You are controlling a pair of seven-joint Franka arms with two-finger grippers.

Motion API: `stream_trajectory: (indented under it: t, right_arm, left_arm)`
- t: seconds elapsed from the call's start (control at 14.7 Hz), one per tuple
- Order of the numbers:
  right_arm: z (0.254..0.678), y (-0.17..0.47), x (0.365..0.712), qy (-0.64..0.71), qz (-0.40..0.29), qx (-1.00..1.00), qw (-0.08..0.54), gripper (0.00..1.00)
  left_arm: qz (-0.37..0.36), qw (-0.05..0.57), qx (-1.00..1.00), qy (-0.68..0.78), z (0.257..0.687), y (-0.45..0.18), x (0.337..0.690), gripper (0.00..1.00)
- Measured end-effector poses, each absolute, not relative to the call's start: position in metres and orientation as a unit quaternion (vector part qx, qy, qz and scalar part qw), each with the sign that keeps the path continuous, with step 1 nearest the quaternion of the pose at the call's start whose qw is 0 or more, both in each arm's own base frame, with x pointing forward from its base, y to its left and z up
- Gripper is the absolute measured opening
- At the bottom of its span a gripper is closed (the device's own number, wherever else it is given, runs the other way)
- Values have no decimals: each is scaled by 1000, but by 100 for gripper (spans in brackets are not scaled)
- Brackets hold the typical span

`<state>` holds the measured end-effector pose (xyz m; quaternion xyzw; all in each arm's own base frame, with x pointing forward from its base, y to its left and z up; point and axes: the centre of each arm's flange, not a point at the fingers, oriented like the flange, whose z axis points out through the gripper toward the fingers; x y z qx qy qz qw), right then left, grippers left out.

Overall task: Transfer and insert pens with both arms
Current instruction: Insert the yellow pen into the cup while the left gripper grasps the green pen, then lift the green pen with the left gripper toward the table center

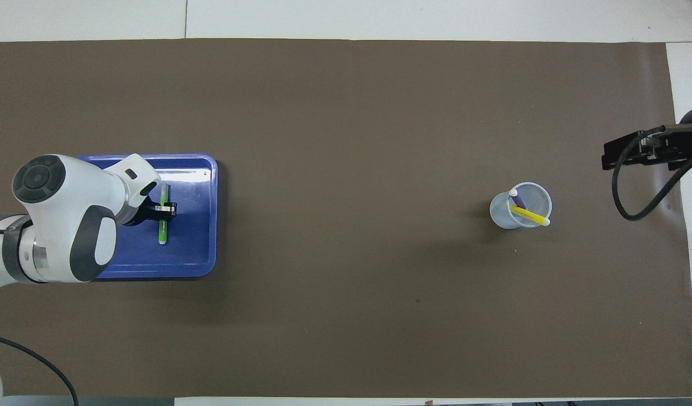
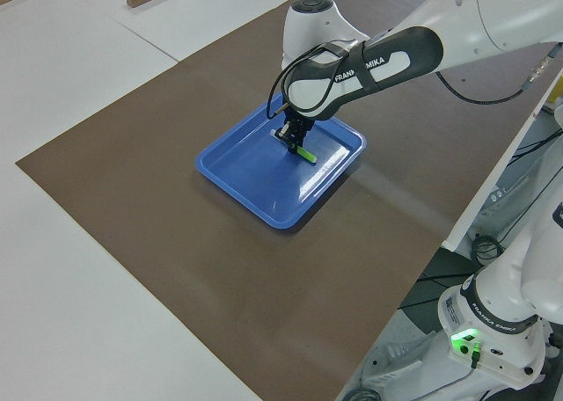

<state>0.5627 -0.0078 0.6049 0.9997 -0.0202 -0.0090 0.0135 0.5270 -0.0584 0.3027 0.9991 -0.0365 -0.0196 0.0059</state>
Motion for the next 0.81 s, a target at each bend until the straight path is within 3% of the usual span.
stream_trajectory:
  t: [0.48,0.81]
  right_arm:
    - [605,-7,561,-35,-11,999,13,100]
    - [604,-5,561,-36,-12,999,6,100]
  left_arm:
    - [-27,5,999,-31,306,-53,531,17]
    - [-76,11,997,-14,355,-53,549,17]
